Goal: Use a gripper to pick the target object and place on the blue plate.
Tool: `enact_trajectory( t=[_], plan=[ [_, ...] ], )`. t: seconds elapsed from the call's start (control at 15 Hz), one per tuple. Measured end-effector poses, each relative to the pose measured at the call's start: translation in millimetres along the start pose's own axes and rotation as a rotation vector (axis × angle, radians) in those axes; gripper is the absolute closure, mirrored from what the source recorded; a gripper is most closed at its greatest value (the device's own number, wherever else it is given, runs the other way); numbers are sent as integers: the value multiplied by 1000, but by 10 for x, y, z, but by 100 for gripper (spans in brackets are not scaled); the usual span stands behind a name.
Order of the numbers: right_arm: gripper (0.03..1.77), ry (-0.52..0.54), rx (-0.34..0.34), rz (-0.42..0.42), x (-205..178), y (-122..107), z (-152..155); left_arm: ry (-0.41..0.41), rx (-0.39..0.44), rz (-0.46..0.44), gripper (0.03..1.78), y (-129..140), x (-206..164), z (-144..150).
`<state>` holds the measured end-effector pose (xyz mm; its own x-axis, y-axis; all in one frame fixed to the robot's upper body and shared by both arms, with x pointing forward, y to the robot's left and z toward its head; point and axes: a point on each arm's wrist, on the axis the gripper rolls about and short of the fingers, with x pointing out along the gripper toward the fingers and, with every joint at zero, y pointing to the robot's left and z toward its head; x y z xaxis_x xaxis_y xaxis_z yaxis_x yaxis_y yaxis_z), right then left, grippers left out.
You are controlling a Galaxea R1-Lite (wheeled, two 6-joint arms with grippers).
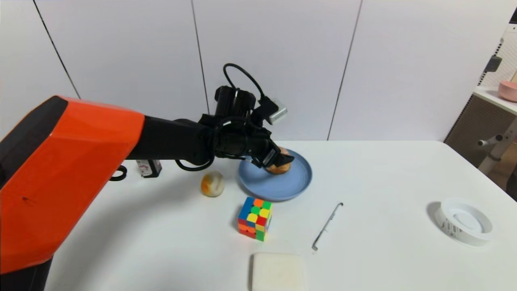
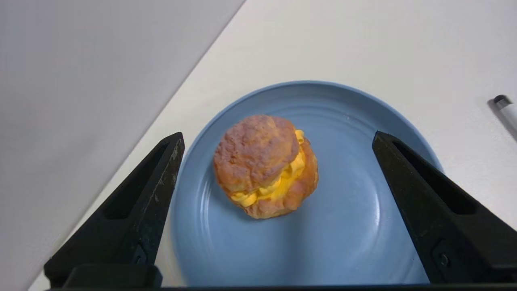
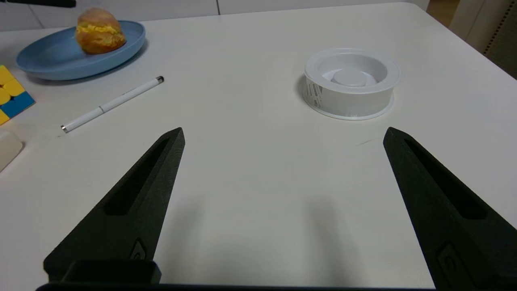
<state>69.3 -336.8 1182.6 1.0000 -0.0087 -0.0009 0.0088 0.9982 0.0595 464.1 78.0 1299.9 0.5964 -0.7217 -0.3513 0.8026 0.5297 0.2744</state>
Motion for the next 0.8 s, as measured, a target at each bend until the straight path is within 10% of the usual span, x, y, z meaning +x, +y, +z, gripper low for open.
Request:
enact_trajectory(
  t=[0.4, 0.8],
  plan=[
    [10, 0, 0, 0, 0, 0, 0, -9, -13, 77, 12, 43, -1112, 221],
    [10, 0, 0, -1, 0, 0, 0, 36, -74, 227, 12, -460, -2623, -407]
  ],
)
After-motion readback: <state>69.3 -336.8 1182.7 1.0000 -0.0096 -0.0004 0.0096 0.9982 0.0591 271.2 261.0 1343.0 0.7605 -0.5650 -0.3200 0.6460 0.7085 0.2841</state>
